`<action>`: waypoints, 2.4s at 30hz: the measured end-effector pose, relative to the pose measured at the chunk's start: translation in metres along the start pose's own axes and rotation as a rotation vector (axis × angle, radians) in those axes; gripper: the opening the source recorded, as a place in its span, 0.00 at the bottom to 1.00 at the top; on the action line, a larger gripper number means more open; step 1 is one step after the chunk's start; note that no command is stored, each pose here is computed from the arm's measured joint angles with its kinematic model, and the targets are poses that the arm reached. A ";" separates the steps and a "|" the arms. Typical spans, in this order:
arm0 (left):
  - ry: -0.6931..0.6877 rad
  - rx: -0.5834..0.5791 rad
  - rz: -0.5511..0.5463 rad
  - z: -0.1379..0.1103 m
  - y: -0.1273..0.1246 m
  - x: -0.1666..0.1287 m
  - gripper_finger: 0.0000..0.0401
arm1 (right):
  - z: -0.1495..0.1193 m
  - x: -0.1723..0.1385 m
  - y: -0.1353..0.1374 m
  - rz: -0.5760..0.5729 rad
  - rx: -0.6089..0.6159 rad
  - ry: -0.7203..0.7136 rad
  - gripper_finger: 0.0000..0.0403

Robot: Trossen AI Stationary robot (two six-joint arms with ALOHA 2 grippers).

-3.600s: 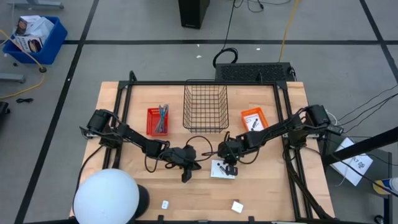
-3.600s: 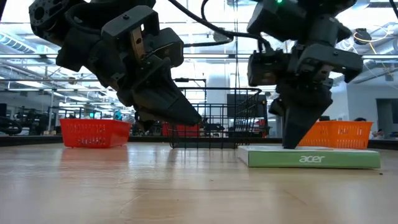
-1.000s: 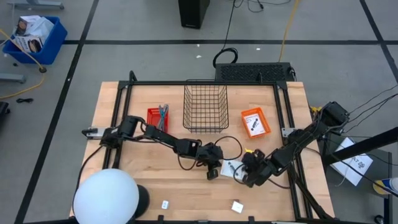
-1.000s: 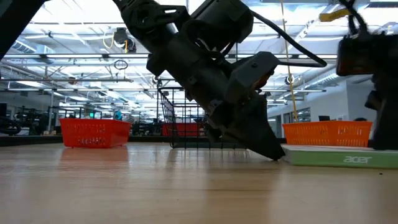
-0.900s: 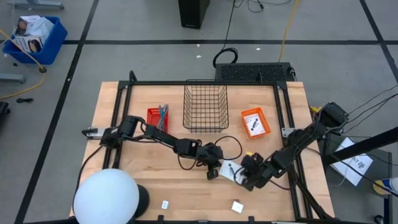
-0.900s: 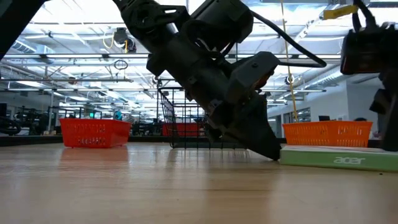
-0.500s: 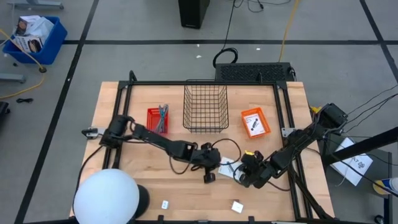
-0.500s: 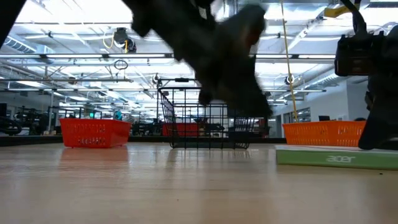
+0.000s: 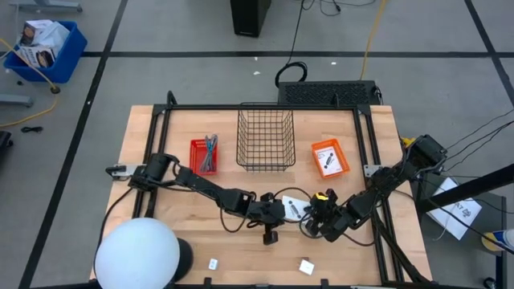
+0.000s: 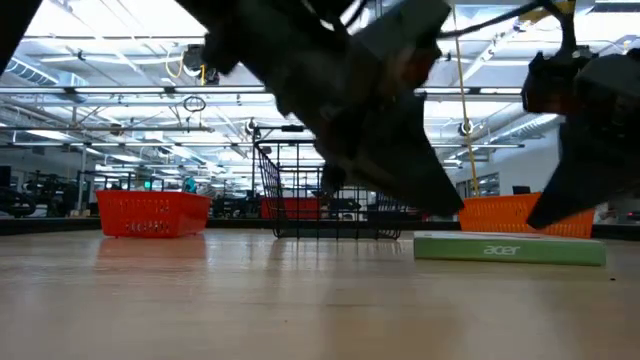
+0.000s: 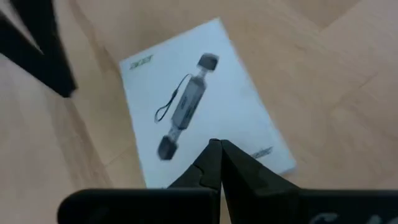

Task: Pick and place items into bin
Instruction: Put the card reader box into the orange basket

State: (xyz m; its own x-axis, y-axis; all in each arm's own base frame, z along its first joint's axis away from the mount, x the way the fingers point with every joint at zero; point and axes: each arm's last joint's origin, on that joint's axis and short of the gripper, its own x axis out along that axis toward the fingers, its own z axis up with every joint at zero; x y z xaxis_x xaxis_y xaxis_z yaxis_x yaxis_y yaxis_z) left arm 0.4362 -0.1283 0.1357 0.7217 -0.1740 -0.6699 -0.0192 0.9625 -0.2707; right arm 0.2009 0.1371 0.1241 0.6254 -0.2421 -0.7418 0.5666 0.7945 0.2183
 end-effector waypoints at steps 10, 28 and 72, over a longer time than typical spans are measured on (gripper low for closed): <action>0.036 -0.039 0.005 -0.009 0.015 0.017 0.01 | 0.012 0.006 -0.015 -0.143 -0.099 -0.042 0.00; 0.083 -0.101 0.076 -0.013 0.029 0.019 0.01 | 0.016 0.014 -0.004 0.058 -0.033 0.172 0.00; 0.118 -0.103 0.088 -0.020 0.025 0.019 0.04 | 0.010 -0.004 0.023 0.219 -0.104 -0.038 0.00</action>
State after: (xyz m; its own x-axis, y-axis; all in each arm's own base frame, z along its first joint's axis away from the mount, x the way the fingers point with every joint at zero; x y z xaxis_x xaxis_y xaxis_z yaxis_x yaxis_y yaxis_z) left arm 0.4357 -0.1122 0.1023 0.6283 -0.1194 -0.7687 -0.1538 0.9496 -0.2732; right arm 0.2165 0.1508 0.1379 0.7478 -0.0772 -0.6595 0.3586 0.8828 0.3034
